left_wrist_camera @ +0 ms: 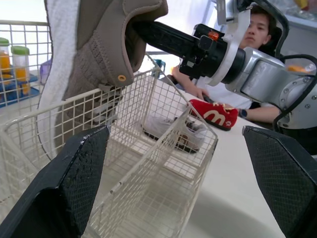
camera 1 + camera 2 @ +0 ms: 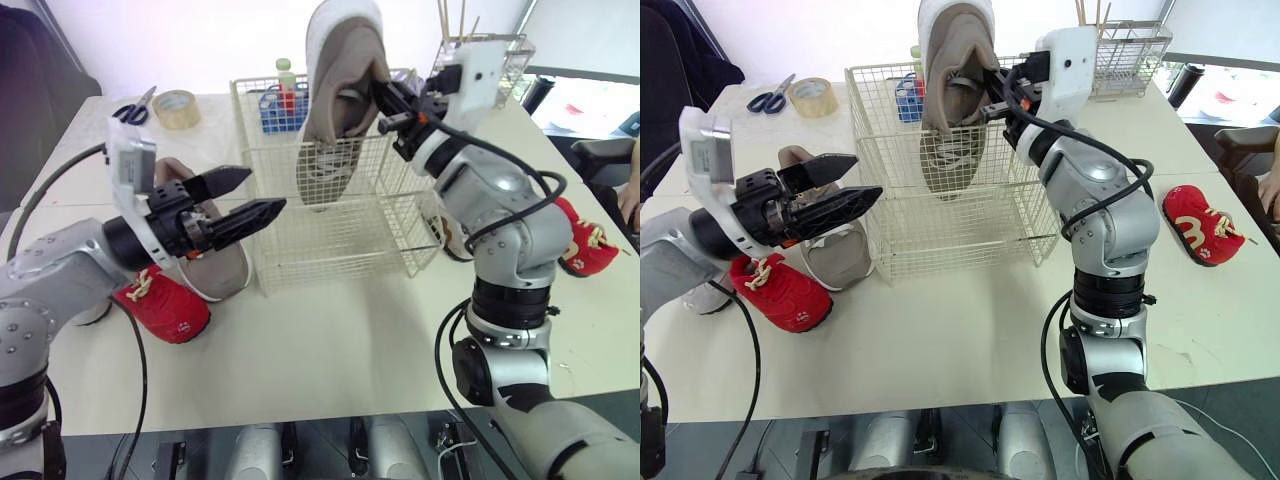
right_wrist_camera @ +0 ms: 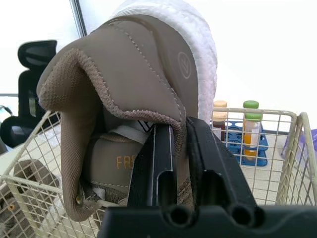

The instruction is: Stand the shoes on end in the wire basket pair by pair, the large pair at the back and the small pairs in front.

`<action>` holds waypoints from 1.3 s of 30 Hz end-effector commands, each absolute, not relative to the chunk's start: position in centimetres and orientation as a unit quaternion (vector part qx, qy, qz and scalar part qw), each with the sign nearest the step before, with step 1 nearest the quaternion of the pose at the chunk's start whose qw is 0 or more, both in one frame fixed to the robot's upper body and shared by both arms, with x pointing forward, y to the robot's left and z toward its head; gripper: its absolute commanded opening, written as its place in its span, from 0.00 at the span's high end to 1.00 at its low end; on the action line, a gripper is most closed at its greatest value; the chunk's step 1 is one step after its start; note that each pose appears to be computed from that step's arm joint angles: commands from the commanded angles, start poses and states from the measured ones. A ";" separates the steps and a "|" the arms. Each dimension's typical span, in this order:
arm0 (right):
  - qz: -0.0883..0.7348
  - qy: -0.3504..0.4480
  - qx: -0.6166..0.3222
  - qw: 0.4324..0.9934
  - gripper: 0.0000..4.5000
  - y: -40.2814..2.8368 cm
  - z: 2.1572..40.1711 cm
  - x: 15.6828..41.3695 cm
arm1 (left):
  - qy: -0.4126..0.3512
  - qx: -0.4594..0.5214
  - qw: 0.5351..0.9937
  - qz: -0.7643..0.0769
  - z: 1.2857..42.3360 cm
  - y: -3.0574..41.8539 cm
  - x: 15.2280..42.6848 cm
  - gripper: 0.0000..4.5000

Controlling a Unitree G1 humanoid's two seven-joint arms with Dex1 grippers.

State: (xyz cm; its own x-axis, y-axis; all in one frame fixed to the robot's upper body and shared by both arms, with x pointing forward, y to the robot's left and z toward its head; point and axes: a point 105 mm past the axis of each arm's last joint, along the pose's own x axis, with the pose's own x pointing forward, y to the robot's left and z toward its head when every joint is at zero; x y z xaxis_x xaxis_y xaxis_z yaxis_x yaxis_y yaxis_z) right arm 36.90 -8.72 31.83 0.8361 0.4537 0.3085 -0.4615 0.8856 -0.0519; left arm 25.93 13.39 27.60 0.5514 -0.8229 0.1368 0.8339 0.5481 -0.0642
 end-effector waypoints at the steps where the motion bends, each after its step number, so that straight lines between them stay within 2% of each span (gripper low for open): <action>1: 0.234 -0.232 -0.018 0.944 0.94 -8.2 35.1 35.0 | -0.063 -0.059 0.879 -0.469 28.1 13.6 25.9 0.00; 11: 0.188 -0.275 -0.073 0.940 0.94 -9.5 36.6 34.4 | -0.057 -0.062 0.875 -0.477 27.5 13.5 26.3 0.00; 29: 0.113 -0.232 -0.105 0.960 0.94 -12.7 34.2 35.6 | -0.054 -0.058 0.872 -0.483 27.5 12.9 26.8 0.00; 39: 0.101 -0.246 -0.114 0.957 0.94 -12.9 34.9 35.4 | -0.054 -0.061 0.873 -0.482 27.4 12.9 27.1 0.00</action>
State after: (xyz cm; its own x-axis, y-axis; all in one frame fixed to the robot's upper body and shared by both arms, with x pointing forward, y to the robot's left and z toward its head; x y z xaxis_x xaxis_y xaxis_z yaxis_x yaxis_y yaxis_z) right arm 36.86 -12.74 32.38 0.9022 0.2515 0.3504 -0.1666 0.9526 -0.2546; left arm 27.38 13.04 26.66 0.5442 -0.8286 0.1314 0.8390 0.5377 -0.0838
